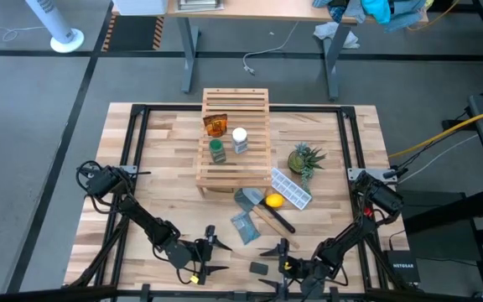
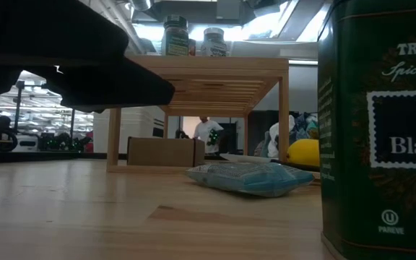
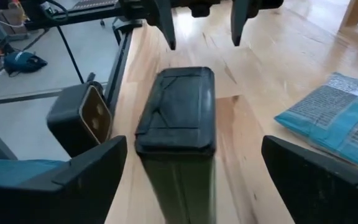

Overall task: Shelf spices
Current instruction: Put the black and green seasoning bottle on the shelf

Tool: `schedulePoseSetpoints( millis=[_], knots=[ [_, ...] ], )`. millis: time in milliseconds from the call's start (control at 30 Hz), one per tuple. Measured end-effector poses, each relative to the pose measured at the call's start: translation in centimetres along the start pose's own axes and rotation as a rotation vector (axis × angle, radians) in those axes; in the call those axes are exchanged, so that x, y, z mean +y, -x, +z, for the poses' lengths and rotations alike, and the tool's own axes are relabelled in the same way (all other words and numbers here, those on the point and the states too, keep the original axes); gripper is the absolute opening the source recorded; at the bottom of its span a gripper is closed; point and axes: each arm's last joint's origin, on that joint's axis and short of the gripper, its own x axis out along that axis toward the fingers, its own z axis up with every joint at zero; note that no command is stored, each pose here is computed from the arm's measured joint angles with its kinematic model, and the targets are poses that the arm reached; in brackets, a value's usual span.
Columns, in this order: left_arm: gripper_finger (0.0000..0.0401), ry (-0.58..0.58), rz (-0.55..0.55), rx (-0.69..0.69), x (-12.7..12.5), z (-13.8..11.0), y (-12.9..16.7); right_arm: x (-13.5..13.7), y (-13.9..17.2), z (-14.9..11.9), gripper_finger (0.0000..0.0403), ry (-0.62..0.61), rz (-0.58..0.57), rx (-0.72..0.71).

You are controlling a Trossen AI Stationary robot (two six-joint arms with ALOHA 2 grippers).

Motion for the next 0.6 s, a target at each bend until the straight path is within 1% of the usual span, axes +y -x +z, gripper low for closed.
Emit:
schedulePoseSetpoints(
  millis=[100,267,367,467,600],
  knots=[
    [0.0260,0.000,0.000,0.000,0.0,0.0,0.0,-0.2,-0.3,0.1,0.0379,-0.001,0.000,0.005],
    [0.0260,0.000,0.000,0.000,0.0,0.0,0.0,-1.1,-1.5,0.6,0.0378,-0.015,0.030,0.046],
    [0.0260,0.000,0.000,0.000,0.0,0.0,0.0,-1.8,-2.4,1.0,0.0368,-0.029,0.049,0.075],
    [0.0260,0.000,0.000,0.000,0.0,0.0,0.0,-2.5,-3.2,1.4,0.0336,-0.041,0.074,0.103],
    [0.0260,0.004,0.000,0.000,0.0,0.0,0.0,-2.9,-3.6,1.6,0.0262,-0.038,0.081,0.113]
  ],
)
